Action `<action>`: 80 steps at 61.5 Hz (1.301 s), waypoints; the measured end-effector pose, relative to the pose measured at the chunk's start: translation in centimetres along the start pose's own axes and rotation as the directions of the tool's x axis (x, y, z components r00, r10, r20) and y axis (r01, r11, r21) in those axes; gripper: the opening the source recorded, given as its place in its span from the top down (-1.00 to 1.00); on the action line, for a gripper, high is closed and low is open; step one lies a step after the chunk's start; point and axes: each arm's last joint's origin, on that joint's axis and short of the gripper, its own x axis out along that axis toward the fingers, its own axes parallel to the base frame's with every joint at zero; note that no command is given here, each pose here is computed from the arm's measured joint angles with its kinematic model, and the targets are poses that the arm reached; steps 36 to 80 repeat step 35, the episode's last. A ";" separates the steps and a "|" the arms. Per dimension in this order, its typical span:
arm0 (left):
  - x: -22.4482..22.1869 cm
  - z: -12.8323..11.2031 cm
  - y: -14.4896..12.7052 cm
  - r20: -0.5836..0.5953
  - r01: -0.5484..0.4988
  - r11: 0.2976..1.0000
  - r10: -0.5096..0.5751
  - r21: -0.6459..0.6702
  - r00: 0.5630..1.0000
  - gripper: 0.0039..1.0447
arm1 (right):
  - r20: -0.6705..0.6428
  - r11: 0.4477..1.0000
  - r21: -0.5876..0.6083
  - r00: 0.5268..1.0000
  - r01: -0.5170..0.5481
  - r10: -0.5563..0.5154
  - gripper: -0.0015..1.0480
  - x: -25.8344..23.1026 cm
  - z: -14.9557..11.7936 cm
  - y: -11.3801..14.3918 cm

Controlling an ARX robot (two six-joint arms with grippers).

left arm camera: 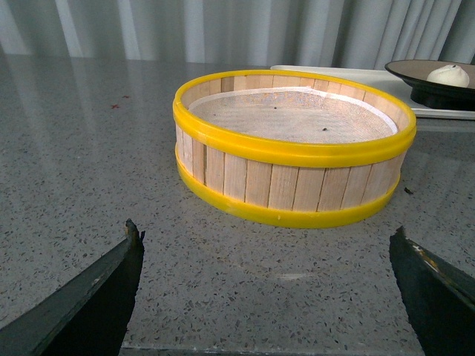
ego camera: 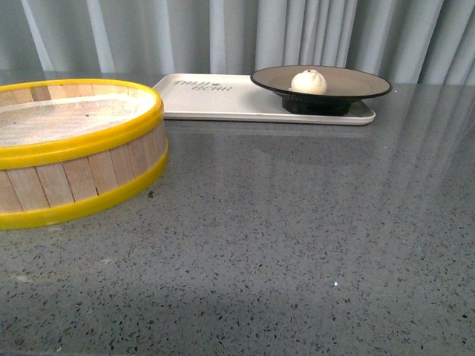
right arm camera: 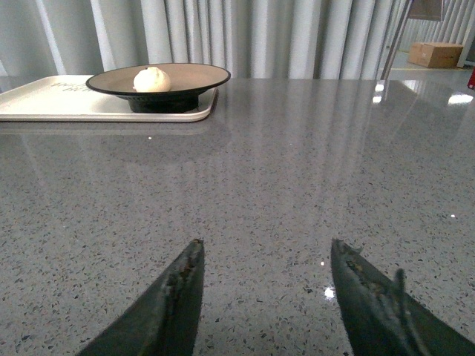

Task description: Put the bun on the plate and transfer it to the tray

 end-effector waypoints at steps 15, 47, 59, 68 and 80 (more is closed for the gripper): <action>0.0 0.0 0.0 0.000 0.000 1.000 0.000 0.000 1.000 -0.88 | 0.000 1.000 0.000 1.000 0.000 0.000 -0.78 0.0 0.0 0.0; 0.0 0.0 0.0 0.000 0.000 1.000 0.000 0.000 1.000 -0.88 | 0.000 1.000 0.000 1.000 0.000 0.000 -0.84 0.0 0.0 0.0; 0.0 0.0 0.0 0.000 0.000 1.000 0.000 0.000 1.000 -0.88 | 0.000 1.000 0.000 1.000 0.000 0.000 -0.84 0.0 0.0 0.0; 0.0 0.0 0.0 0.000 0.000 1.000 0.000 0.000 1.000 -0.88 | 0.000 1.000 0.000 1.000 0.000 0.000 -0.84 0.0 0.0 0.0; 0.0 0.0 0.0 0.000 0.000 1.000 0.000 0.000 1.000 -0.88 | 0.000 1.000 0.000 1.000 0.000 0.000 -0.84 0.0 0.0 0.0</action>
